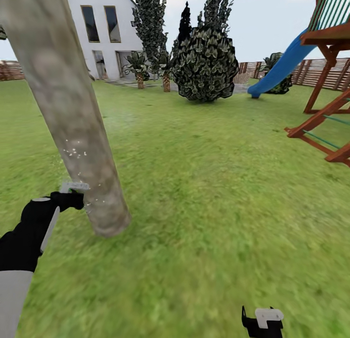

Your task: In the garden, pick up the pesticide atomizer on the floor and spray pesticide onto both trees until each tree trunk is fully covered.

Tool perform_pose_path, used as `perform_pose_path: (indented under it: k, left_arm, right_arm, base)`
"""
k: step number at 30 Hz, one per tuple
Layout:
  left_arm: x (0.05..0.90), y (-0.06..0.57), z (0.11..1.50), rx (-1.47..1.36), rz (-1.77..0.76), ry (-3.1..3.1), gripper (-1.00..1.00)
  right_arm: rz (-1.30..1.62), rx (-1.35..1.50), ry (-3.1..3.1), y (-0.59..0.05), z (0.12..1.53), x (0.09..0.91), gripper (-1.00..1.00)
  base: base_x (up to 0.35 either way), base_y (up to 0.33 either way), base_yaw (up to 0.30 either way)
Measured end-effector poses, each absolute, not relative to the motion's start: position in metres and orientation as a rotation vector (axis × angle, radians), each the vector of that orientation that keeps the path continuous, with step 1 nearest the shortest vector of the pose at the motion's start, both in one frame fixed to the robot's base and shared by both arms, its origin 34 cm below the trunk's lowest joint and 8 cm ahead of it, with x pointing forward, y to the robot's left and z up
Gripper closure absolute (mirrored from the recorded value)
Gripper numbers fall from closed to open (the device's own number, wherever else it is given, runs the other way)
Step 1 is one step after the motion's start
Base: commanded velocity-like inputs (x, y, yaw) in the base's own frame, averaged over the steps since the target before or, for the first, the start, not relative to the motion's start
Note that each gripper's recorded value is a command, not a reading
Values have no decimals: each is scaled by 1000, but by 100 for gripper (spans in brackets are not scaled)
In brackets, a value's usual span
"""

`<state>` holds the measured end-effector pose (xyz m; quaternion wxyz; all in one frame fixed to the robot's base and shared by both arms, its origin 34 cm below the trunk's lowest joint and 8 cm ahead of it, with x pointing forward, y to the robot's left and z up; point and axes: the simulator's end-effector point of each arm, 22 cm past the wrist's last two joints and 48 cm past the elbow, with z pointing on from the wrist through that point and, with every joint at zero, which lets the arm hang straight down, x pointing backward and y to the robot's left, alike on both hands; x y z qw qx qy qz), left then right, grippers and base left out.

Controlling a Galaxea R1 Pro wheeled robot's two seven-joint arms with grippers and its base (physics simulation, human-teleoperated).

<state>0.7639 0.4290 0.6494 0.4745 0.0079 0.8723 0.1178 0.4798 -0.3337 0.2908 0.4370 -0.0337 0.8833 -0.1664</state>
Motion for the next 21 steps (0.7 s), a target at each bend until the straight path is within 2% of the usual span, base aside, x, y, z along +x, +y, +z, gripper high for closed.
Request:
perform_pose_path:
  k: [2,6,17,21]
  left_arm:
    - [751,439,611,1,297,2218,100]
    - [740,441,585,-4,299,2270,100]
    - [731,446,576,-14,309,2280,100]
    - [731,458,585,-68,303,2256,100]
  right_arm:
    - [-414,-84,2197,-334,291,480,-100]
    - [-415,-84,2197,-334,291,480,-100]
    - [-414,-84,2197,-334,291,480,-100]
    - [-414,-84,2197,-334,291,480,-100]
  base:
    - [55,-30,210]
    - [24,-39,19]
    - [88,-245,1]
    - [3,-272,180]
